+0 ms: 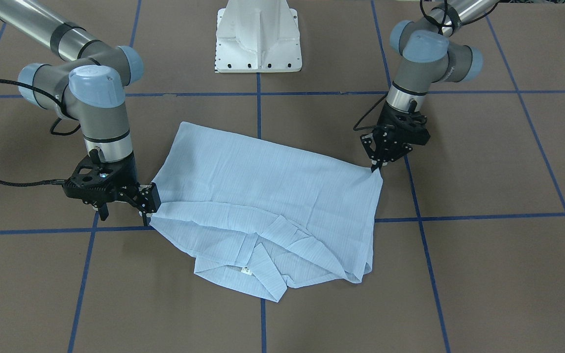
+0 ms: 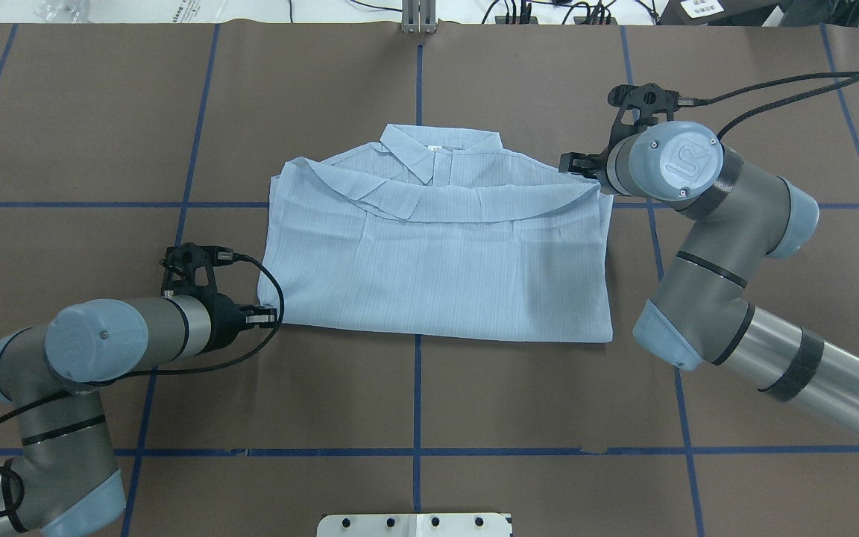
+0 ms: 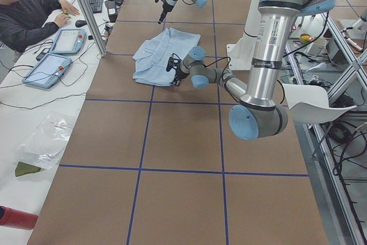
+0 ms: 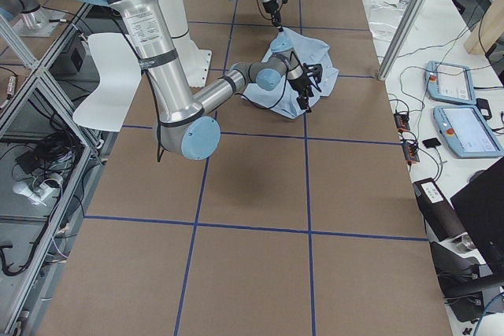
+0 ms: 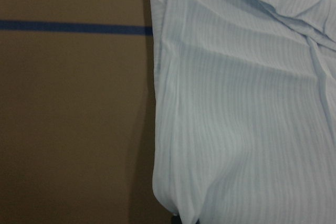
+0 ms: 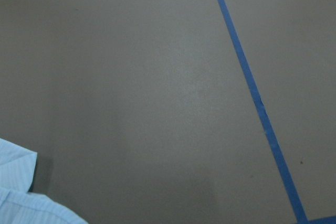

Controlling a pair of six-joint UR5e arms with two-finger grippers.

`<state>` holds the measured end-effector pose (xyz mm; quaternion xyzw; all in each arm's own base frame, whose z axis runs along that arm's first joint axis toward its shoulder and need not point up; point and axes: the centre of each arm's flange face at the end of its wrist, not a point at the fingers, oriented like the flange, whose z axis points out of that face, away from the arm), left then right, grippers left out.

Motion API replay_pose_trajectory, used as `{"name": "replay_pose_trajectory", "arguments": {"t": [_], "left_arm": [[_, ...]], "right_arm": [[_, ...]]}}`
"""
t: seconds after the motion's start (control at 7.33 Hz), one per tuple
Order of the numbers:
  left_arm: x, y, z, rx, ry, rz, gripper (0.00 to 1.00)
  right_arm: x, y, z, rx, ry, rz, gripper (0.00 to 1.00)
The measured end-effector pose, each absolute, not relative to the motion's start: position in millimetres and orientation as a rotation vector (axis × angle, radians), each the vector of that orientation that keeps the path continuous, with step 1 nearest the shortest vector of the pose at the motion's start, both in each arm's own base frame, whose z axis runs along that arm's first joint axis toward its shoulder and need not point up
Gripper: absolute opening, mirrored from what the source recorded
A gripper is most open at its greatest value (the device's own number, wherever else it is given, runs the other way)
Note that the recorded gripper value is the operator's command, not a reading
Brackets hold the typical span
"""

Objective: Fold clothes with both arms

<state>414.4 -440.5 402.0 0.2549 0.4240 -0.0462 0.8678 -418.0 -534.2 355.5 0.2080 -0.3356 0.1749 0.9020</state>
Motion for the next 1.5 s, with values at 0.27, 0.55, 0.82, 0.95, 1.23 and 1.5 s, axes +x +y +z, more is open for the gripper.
{"name": "replay_pose_trajectory", "arguments": {"t": [0.27,0.55,0.82,0.95,1.23,1.5], "left_arm": [[394,-523,413,0.609,0.779,-0.104,0.00],[393,-628,417,0.634,0.664,-0.129,0.00],[414,-721,391,0.641,0.574,-0.139,0.00],[426,-745,371,0.650,0.562,-0.142,0.02],[427,-759,356,0.683,0.586,-0.136,1.00],[406,-747,366,0.725,0.676,-0.068,1.00]], "right_arm": [[-422,-532,352,0.427,-0.703,0.365,1.00],[-426,-528,347,0.425,-0.714,0.366,1.00],[-435,-514,333,0.418,-0.752,0.376,1.00],[-439,-505,322,0.416,-0.777,0.379,1.00],[-451,-492,298,0.406,-0.824,0.391,1.00],[-476,-480,268,0.380,-0.849,0.415,1.00]]}}
